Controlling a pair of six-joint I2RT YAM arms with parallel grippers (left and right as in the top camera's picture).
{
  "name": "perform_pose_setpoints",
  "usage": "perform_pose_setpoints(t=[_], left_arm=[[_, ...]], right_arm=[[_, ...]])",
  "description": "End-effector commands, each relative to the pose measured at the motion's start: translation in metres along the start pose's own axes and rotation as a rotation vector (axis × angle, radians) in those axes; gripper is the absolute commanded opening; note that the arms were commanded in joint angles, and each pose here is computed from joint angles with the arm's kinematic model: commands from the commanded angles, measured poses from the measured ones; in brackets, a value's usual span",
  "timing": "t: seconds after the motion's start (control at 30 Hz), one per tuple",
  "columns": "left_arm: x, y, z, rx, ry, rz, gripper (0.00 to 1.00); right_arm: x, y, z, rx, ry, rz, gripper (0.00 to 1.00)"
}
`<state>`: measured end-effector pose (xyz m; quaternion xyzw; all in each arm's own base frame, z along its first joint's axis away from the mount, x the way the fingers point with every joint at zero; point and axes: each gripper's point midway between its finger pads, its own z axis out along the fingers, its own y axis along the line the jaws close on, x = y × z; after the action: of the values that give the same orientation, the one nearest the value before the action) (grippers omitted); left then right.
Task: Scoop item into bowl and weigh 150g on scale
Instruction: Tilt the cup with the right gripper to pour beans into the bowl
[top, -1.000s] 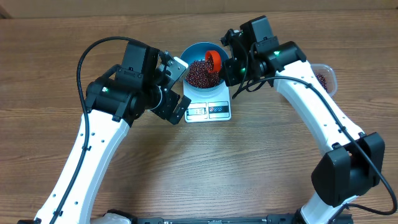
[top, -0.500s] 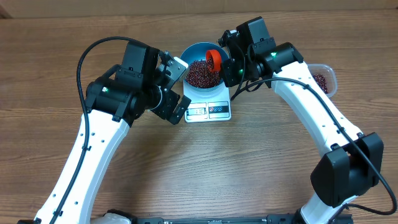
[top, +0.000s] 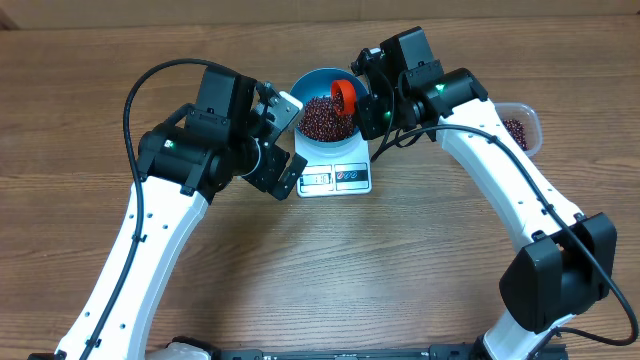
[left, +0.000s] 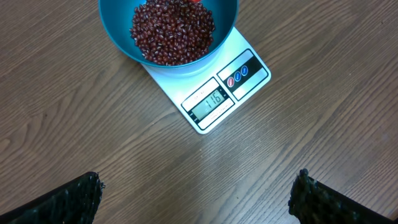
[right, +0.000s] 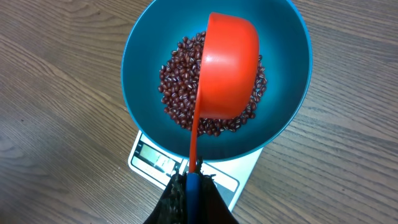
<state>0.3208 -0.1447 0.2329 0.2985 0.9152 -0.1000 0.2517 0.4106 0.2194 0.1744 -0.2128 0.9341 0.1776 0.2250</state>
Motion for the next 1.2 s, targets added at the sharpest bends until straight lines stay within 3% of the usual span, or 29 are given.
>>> perform_pose_setpoints(t=[0.0,0.1,0.6,0.73,0.87,1.17], left_arm=[[-0.006,-0.005,-0.006,0.013,-0.026,0.036,1.00],[-0.006,-0.005,-0.006,0.012,-0.025,0.036,1.00],[-0.006,-0.005,-0.006,0.012,-0.025,0.036,1.00],[-0.006,-0.005,-0.006,0.012,-0.025,0.036,1.00],[-0.006,-0.005,-0.006,0.012,-0.025,0.036,1.00],[-0.006,-0.005,-0.006,0.012,-0.025,0.036,1.00]], right_arm=[[-0.018,0.006,-0.021,0.001,-0.066,-0.056,0.04],[-0.010,0.019,-0.020,-0.046,-0.039,-0.207,0.04],[-0.017,0.016,-0.020,-0.019,-0.063,-0.163,0.04],[-0.006,0.031,-0.019,-0.088,-0.031,-0.302,0.04],[-0.017,0.022,-0.019,-0.028,-0.066,-0.220,0.04],[-0.019,0.022,-0.019,-0.026,-0.073,-0.215,0.04]])
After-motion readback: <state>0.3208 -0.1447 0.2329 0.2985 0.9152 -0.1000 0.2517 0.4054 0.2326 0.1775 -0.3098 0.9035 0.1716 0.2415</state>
